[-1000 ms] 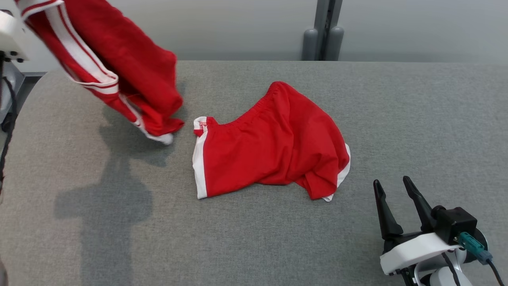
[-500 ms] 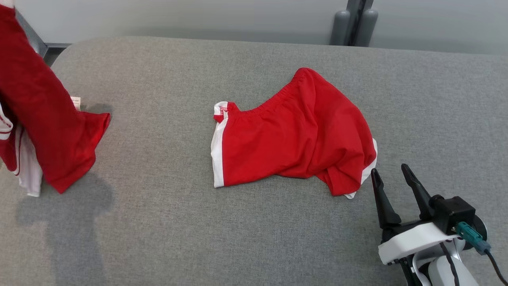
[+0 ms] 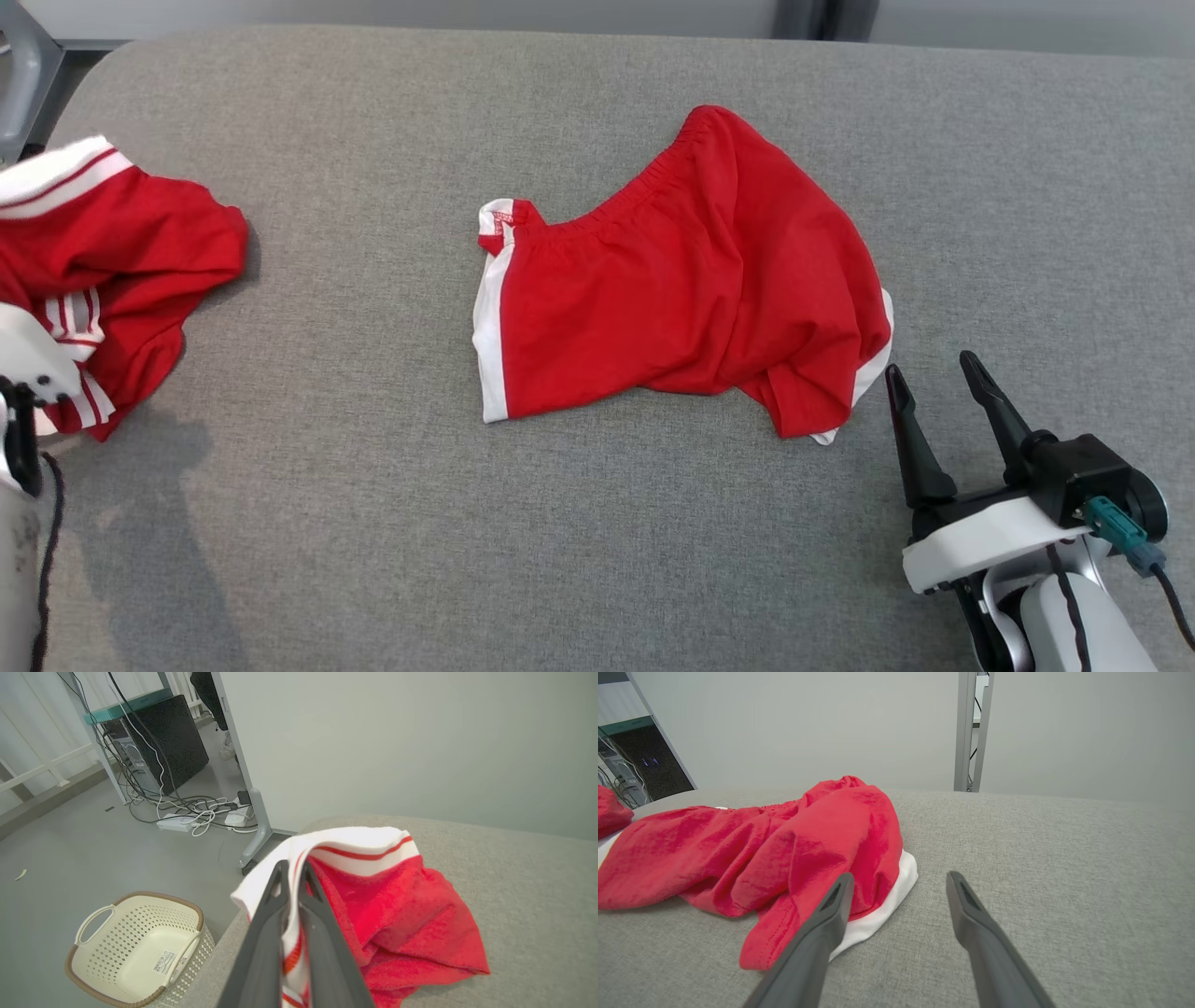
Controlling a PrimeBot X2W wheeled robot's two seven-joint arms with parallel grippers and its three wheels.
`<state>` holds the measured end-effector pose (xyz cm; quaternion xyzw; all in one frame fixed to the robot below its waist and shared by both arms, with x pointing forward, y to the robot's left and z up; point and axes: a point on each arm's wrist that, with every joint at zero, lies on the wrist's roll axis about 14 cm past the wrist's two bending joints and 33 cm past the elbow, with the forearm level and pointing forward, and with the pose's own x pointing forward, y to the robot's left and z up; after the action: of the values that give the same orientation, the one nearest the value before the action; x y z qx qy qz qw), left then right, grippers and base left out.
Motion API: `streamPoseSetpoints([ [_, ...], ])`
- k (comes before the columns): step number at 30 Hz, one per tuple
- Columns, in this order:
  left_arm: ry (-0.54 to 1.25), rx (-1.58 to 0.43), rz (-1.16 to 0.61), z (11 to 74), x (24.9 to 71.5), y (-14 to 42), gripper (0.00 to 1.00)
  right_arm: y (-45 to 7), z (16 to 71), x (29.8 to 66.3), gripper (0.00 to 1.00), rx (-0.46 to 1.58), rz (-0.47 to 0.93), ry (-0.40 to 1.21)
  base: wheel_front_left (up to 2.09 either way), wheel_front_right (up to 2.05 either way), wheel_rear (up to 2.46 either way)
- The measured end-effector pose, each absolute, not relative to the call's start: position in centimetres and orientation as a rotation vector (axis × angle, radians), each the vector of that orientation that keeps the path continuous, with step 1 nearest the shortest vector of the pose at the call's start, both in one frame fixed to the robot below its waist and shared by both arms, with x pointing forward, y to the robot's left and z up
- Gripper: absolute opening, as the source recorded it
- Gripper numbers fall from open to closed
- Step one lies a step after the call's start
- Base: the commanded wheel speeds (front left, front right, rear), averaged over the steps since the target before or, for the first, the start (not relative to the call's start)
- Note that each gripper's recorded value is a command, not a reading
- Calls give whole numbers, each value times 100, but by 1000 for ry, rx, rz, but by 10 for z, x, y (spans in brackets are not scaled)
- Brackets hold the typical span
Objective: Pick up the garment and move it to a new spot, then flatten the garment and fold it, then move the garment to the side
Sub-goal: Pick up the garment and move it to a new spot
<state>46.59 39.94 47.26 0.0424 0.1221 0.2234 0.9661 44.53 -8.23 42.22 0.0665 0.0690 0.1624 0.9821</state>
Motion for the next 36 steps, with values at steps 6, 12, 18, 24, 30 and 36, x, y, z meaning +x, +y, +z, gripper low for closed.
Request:
streamPoseSetpoints([
  [6,327,-8,458,424,449,381,100,-88,419,449,100,114,325,141,0,0,0],
  [12,316,-50,451,421,439,371,100,-92,429,449,100,111,313,118,0,0,0],
  [18,209,-48,361,451,446,341,100,-93,444,439,100,119,303,89,0,0,0],
  [24,154,-56,253,463,446,297,100,-99,461,428,100,122,286,53,0,0,0],
  [30,177,-97,151,447,432,243,100,-109,470,413,100,115,259,37,0,0,0],
  [36,173,-150,151,440,413,227,100,-123,475,399,100,109,223,24,0,0,0],
])
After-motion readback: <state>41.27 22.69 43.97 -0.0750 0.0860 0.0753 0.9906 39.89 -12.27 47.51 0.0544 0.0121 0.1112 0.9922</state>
